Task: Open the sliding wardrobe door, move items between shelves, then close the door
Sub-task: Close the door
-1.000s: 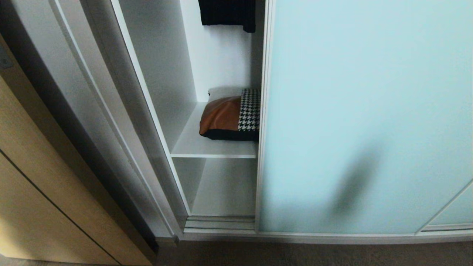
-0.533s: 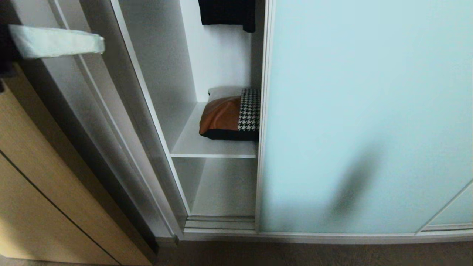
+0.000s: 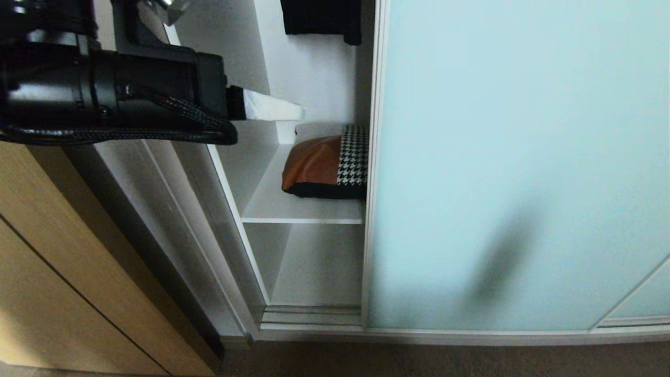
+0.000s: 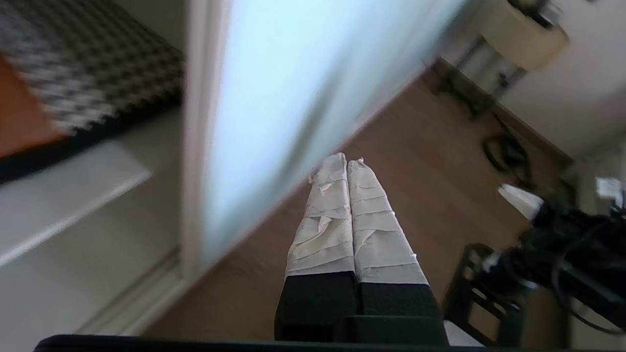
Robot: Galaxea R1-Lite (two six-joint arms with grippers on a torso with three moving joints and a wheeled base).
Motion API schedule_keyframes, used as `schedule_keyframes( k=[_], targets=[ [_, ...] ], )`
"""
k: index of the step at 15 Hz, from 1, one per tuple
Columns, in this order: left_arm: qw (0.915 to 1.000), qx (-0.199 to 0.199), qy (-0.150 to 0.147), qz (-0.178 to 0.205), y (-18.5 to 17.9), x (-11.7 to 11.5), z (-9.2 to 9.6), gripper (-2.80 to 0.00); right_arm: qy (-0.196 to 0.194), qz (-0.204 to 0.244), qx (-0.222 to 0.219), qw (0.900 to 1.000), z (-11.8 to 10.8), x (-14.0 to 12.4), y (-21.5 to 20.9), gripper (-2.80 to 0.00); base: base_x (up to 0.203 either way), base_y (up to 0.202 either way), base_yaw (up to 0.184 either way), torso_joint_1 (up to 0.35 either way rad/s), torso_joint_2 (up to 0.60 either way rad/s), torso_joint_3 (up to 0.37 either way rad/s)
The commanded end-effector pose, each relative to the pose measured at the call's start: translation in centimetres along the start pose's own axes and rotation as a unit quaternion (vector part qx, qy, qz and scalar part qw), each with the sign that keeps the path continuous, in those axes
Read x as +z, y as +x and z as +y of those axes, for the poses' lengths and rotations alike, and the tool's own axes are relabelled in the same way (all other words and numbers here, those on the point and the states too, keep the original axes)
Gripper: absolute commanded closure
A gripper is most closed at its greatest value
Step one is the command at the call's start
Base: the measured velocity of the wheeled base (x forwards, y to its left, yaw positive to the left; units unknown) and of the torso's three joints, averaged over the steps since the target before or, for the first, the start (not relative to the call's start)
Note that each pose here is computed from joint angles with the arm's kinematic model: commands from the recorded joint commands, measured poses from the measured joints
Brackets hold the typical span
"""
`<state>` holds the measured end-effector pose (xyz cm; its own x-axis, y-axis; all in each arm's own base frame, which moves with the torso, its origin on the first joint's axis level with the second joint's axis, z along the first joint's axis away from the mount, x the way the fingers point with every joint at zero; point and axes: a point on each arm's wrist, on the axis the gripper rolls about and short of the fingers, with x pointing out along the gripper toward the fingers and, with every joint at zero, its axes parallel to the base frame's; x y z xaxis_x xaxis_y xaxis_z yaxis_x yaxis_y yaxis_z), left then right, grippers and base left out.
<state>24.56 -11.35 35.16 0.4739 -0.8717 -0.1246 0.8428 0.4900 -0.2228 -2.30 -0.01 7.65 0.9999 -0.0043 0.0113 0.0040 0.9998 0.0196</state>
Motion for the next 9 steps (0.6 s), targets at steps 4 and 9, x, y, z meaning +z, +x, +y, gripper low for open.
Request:
schedule_keyframes(
  k=[4, 9],
  targets=[
    [0.9984, -0.035, -0.021, 0.039, 3.7, -1.8, 0.1, 0.00, 0.000, 0.000, 0.000, 1.000, 0.0, 0.0, 0.0, 0.00, 0.000, 0.000, 0.000, 0.000, 0.00, 0.000],
    [0.9999, 0.008, -0.007, 0.011, 9.0, -3.0, 0.4, 0.00, 0.000, 0.001, 0.000, 1.000, 0.0, 0.0, 0.0, 0.00, 0.000, 0.000, 0.000, 0.000, 0.00, 0.000]
  ],
)
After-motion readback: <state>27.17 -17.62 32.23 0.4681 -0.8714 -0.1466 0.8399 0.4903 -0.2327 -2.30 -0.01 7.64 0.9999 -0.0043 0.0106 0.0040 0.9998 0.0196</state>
